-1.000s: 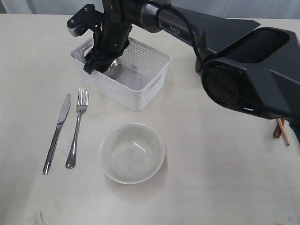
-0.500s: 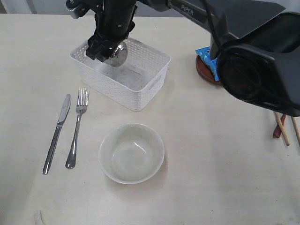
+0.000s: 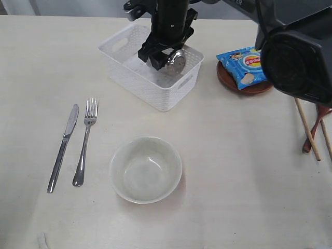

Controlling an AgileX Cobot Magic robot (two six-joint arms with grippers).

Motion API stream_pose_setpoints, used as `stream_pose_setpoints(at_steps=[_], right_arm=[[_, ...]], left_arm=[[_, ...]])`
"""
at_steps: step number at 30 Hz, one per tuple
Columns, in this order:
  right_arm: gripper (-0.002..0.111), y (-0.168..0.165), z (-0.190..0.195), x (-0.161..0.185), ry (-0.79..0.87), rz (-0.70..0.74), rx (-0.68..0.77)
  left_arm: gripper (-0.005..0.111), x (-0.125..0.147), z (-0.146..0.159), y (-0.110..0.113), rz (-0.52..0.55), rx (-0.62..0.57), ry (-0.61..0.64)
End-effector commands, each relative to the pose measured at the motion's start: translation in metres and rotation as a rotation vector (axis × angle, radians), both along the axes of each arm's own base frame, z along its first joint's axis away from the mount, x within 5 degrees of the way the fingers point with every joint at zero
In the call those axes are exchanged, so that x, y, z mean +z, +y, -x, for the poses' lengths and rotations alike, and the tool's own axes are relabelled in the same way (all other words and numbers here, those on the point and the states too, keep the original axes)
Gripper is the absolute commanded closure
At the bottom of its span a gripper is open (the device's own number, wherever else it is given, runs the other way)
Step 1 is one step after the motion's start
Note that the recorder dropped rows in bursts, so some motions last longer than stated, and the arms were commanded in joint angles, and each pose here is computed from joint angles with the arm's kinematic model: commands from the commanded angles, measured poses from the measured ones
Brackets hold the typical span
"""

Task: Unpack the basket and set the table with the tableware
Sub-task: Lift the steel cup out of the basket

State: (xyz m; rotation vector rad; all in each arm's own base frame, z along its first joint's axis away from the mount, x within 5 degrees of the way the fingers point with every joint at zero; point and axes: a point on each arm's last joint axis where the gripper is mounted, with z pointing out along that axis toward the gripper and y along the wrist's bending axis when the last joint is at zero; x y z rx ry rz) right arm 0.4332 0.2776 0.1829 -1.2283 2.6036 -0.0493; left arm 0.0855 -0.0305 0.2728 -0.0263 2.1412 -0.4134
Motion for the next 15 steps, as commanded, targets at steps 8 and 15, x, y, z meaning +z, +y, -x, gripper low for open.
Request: stream_pose_setpoints(at_steps=[8, 15], right_arm=[[0.109, -0.031, -0.022, 0.01, -0.116, 0.052, -0.108], [0.109, -0.022, -0.011, 0.055, -0.161, -0.095, -0.09]], left_arm=[[0.107, 0.0, 0.001, -0.001, 0.012, -0.01, -0.012], [0.107, 0.0, 0.001, -0.001, 0.009, -0.012, -0.013]])
